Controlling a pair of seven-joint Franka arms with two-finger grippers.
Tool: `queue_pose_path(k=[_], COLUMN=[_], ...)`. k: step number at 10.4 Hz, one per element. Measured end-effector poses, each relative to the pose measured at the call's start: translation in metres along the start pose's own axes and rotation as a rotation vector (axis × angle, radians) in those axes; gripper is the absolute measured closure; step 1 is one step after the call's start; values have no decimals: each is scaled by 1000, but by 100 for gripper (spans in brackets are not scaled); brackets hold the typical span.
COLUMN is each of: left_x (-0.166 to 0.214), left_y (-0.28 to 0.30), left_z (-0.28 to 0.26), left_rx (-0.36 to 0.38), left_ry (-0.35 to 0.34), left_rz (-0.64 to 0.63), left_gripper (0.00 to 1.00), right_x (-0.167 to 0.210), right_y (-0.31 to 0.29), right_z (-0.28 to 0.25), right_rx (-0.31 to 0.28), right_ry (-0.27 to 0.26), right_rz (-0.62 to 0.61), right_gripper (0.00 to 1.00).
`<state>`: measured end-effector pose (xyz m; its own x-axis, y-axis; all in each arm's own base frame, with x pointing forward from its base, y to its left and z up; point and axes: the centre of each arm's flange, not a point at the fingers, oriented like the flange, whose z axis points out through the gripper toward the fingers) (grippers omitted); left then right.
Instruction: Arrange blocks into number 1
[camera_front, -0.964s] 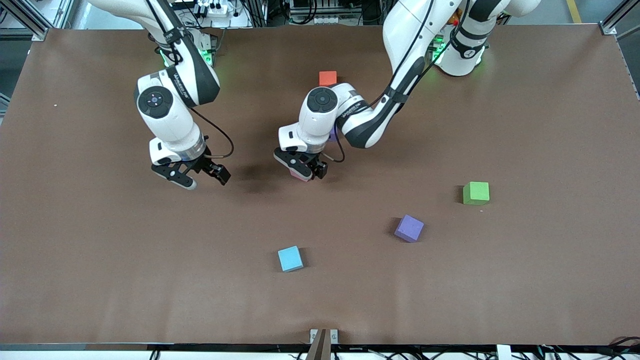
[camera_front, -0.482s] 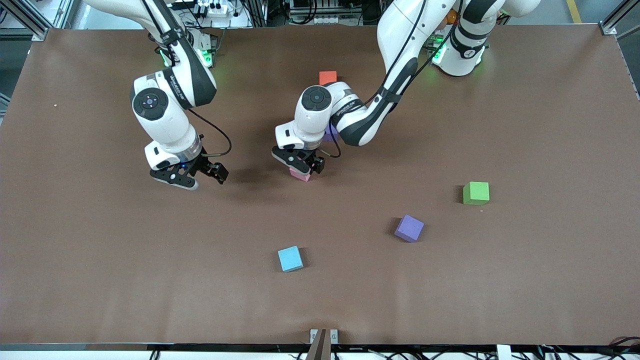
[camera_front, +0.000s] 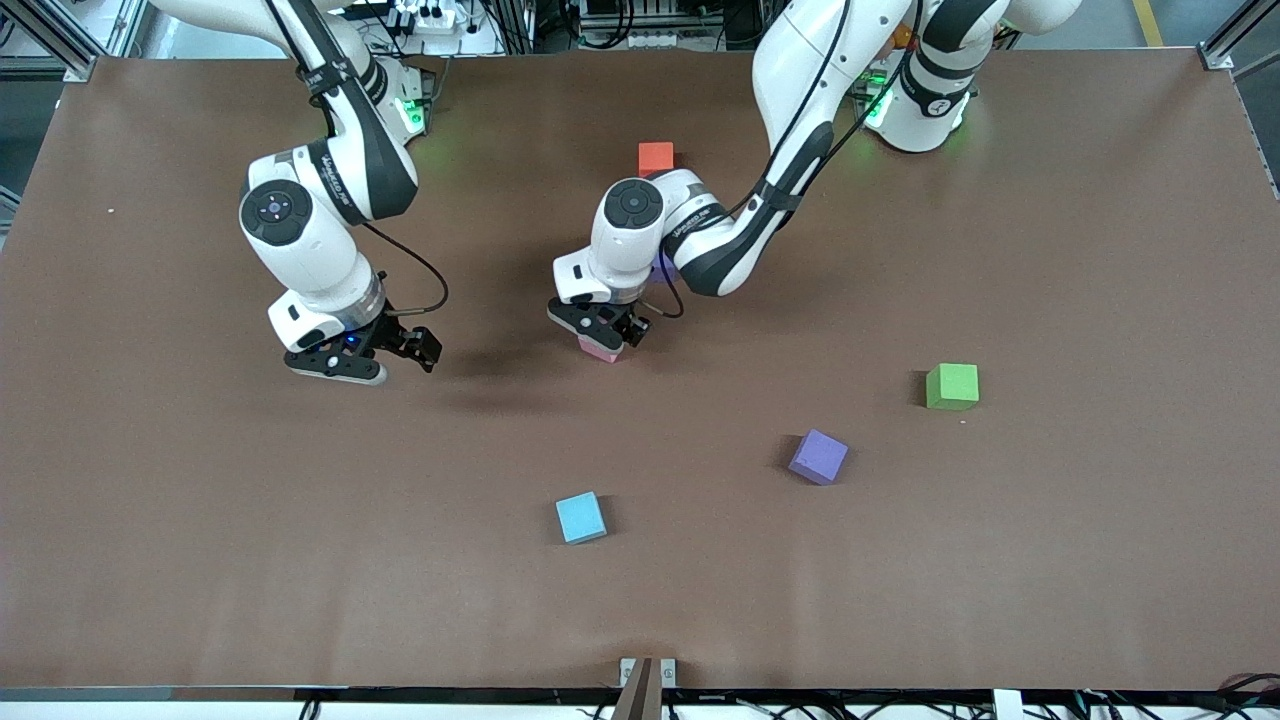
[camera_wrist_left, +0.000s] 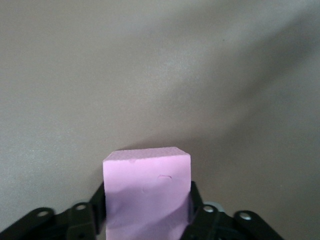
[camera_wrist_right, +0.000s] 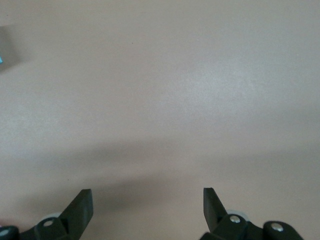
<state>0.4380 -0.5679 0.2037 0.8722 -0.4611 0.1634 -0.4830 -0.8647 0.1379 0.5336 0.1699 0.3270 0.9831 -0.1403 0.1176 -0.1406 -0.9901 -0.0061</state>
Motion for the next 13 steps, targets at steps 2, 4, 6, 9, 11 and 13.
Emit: queue_pose_path(k=[2,4,6,9,11,13], left_x=[5,14,23,8,-2,-20], left_y=[1,-11,-53,-86,-72,-60], left_z=[-6,-22,-46,-45,-40,-29], left_rx=[-6,-6,4,-2,-11,-4], left_ry=[13,35,44,-8,-31,-69], left_rz=[-117,-215,-284,-452,-566,-598], left_gripper=[41,41,41,45,45,45], right_x=[3,4,11,43,67,83], right_y=[-1,-1,2,28,37,56], right_z=[-4,-5,-11,-47,-95,-136], right_rx=[0,1,5,-16,-35,-56], right_ry=[2,5,17,-1,-26,-60], right_rz=[-10,-14,-52,-38,-9,27], right_gripper=[17,16,15,10,5,1])
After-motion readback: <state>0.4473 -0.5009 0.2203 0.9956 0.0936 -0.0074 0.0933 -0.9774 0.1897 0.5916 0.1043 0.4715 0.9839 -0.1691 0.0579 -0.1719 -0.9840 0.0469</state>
